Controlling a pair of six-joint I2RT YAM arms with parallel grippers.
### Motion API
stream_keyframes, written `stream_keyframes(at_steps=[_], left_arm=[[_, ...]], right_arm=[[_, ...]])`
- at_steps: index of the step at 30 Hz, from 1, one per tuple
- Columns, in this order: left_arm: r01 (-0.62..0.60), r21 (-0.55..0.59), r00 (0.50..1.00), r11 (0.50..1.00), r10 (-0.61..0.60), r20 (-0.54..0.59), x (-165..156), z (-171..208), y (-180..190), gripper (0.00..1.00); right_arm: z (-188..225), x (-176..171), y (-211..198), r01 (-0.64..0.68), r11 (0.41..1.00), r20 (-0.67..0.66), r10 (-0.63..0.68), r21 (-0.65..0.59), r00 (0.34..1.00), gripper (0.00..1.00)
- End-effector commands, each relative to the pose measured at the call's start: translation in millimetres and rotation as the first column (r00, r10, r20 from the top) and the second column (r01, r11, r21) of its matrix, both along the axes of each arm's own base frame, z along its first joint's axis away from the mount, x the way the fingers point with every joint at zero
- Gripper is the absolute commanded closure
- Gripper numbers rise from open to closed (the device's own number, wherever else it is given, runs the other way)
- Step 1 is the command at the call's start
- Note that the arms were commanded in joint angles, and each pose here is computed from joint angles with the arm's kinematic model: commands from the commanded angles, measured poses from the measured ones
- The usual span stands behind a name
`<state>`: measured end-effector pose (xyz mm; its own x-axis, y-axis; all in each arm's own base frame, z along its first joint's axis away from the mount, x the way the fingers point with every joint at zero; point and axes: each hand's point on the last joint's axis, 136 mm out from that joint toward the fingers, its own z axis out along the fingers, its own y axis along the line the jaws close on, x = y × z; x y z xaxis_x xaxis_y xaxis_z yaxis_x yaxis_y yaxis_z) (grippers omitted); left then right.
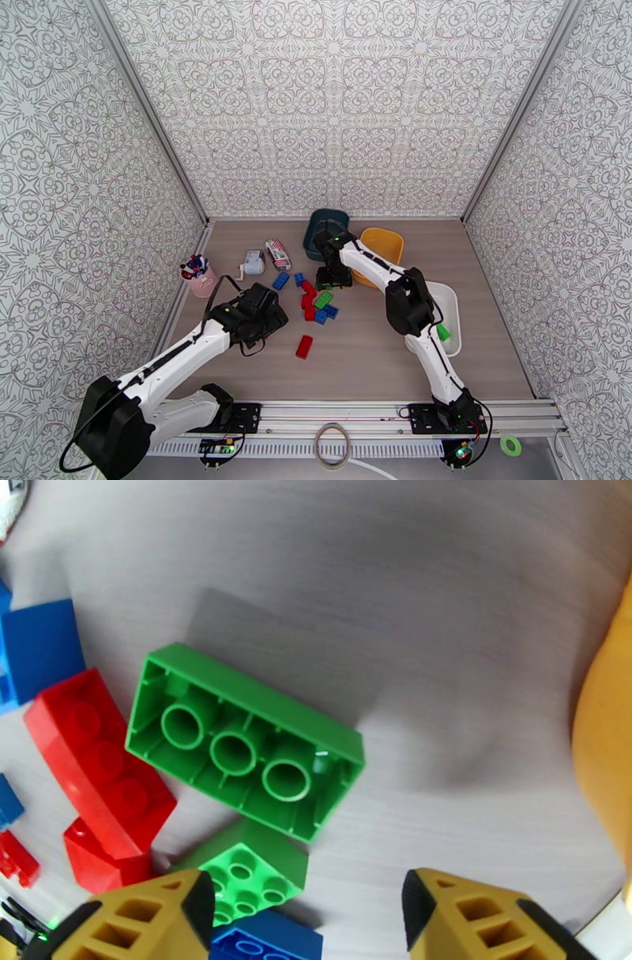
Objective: Sort the legos into containers by color
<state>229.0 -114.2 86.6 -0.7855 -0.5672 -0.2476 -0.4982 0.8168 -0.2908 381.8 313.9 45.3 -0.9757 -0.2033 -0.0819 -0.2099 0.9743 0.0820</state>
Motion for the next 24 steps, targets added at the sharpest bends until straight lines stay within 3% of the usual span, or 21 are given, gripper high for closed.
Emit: stream_keyframes(at_steps=[1, 24], left_arm=[[0.033, -0.017, 0.999, 0.999, -0.033, 0.0, 7.2, 10.7, -7.4, 0.15], [0.064, -0.035, 0.998, 0.997, -0.064, -0.007, 24.8, 17.1, -16.8, 0.13]], right_arm=[[-15.0, -0.2, 3.9, -0.058, 0.997, 0.007, 0.059, -0.042, 0.998, 0.32], [-25.1, 50.5, 9.6, -0.057, 0.996, 0.089, 0.063, -0.068, 0.994, 0.23]])
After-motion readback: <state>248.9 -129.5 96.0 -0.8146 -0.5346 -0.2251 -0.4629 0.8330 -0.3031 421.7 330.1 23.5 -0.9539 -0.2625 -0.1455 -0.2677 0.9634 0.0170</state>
